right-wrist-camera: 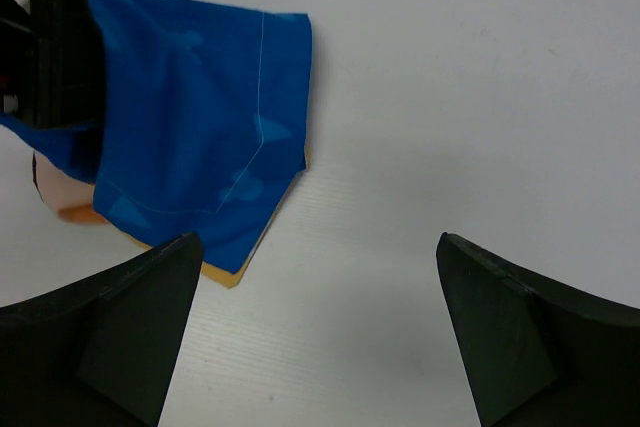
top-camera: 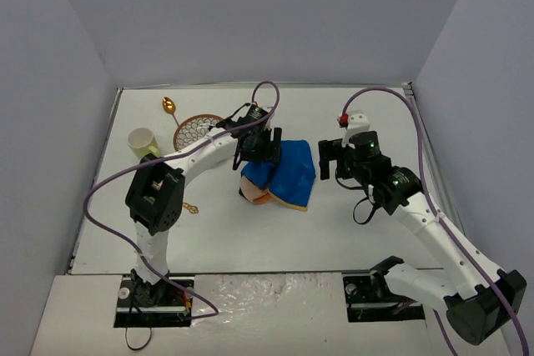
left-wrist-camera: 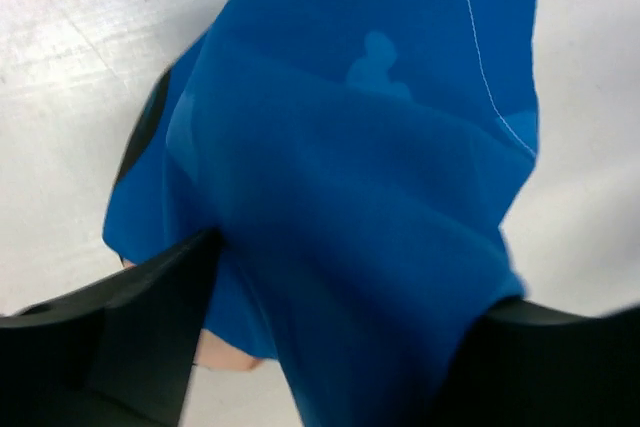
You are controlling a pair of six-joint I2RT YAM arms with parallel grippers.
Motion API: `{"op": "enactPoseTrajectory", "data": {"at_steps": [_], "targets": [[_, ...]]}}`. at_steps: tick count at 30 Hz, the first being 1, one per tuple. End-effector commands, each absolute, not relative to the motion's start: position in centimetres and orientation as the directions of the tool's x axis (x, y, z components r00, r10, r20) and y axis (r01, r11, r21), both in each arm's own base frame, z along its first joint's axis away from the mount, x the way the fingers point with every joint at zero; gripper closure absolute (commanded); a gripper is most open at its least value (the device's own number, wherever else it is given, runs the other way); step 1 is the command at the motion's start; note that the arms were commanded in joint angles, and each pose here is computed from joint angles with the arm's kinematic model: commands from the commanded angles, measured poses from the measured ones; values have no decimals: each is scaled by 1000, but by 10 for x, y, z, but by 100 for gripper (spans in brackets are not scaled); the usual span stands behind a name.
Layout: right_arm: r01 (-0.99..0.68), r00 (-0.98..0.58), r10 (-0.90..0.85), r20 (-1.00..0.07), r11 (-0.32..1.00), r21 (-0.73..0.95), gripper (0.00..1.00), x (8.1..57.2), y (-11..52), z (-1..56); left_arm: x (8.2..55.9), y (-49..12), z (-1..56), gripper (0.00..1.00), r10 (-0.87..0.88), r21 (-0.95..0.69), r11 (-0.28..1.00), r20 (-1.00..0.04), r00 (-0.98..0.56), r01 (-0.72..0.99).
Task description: Set the dinner table for one person
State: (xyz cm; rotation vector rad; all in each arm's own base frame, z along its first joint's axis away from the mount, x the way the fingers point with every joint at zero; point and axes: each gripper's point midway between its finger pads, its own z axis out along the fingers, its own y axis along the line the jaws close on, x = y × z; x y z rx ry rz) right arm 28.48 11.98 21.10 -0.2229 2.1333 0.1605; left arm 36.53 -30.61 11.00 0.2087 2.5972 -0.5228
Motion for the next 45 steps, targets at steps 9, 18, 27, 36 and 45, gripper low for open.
{"op": "enactPoseTrajectory", "data": {"at_steps": [9,18,27,36,45], "targets": [[-431,-557,-330,-762,899,-74,7,289,185,152,392,-262,279,3,-45,-293,909,-775,-630,296],[-525,-609,-411,-678,850,-44,15,279,228,100,343,-200,269,3,-78,-253,949,-770,-633,191],[-497,-621,-495,-608,848,-182,13,276,244,60,304,-159,226,3,-137,-251,966,-711,-690,67],[-412,-646,-494,-582,868,-279,19,289,234,41,289,-152,212,3,-117,-240,968,-700,-705,77],[-381,-646,-483,-591,875,-299,52,295,232,40,281,-149,199,3,-80,-221,969,-694,-716,107]]}}
